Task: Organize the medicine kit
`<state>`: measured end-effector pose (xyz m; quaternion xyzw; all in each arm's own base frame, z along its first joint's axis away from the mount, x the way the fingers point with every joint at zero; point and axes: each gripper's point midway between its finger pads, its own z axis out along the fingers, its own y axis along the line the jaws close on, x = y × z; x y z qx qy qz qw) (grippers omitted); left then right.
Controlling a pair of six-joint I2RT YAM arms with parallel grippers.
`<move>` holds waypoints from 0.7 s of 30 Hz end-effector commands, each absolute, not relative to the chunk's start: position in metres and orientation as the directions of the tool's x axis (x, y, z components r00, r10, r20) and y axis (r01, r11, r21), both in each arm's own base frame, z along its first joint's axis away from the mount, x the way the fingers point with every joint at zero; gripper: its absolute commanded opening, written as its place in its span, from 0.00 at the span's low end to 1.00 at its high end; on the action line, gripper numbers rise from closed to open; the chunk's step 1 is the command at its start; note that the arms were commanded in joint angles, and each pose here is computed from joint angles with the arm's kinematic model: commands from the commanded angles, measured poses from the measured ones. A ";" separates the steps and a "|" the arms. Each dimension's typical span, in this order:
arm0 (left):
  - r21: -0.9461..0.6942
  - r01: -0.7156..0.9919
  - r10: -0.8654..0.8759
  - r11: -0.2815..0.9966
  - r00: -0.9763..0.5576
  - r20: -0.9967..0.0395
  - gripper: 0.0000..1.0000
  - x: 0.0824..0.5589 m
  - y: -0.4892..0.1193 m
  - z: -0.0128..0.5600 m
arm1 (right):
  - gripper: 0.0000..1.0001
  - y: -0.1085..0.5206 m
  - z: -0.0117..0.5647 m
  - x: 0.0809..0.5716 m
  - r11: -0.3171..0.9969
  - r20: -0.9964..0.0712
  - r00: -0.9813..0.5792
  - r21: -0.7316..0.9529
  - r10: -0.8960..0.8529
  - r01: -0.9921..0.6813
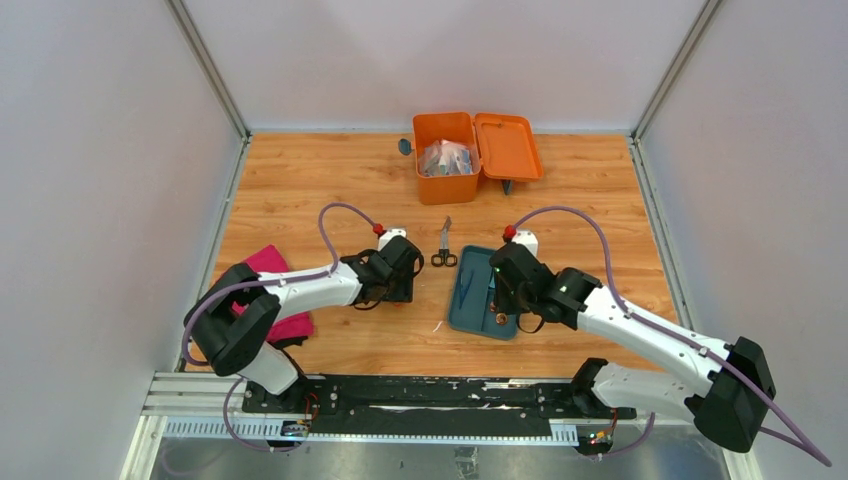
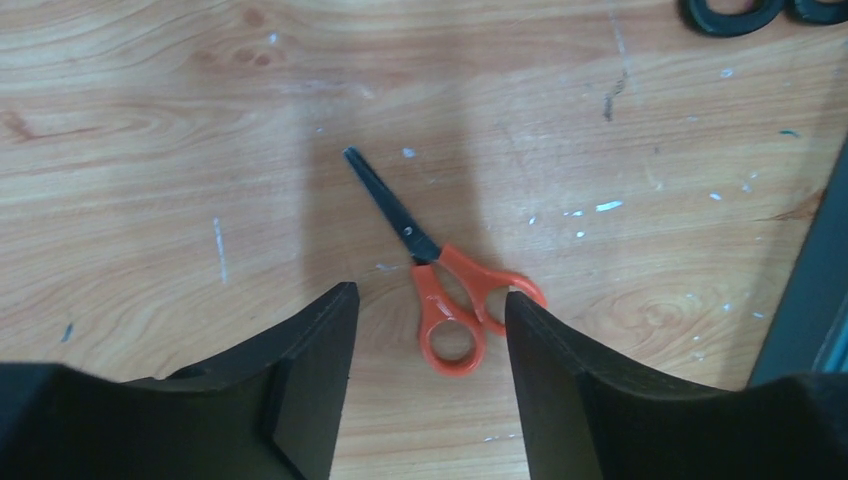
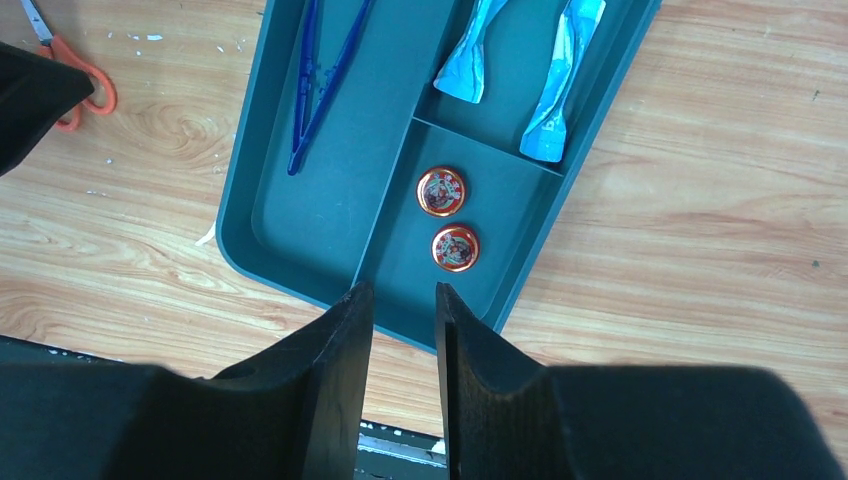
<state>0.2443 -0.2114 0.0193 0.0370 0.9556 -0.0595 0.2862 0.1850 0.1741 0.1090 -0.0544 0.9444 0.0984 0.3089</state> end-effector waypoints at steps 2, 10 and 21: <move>-0.026 0.060 0.037 0.998 -0.843 -0.537 0.64 0.237 -0.190 0.020 | 0.34 0.160 0.103 0.183 0.986 -0.586 -0.810 0.123 -0.021 -0.114; -0.013 -0.005 -0.011 1.000 -0.842 -0.539 0.65 0.247 -0.193 0.023 | 0.34 0.157 0.102 0.181 0.986 -0.589 -0.808 0.123 -0.019 -0.113; -0.029 -0.021 -0.033 0.999 -0.837 -0.546 0.64 0.256 -0.203 0.027 | 0.34 0.153 0.098 0.178 0.987 -0.588 -0.809 0.120 -0.017 -0.109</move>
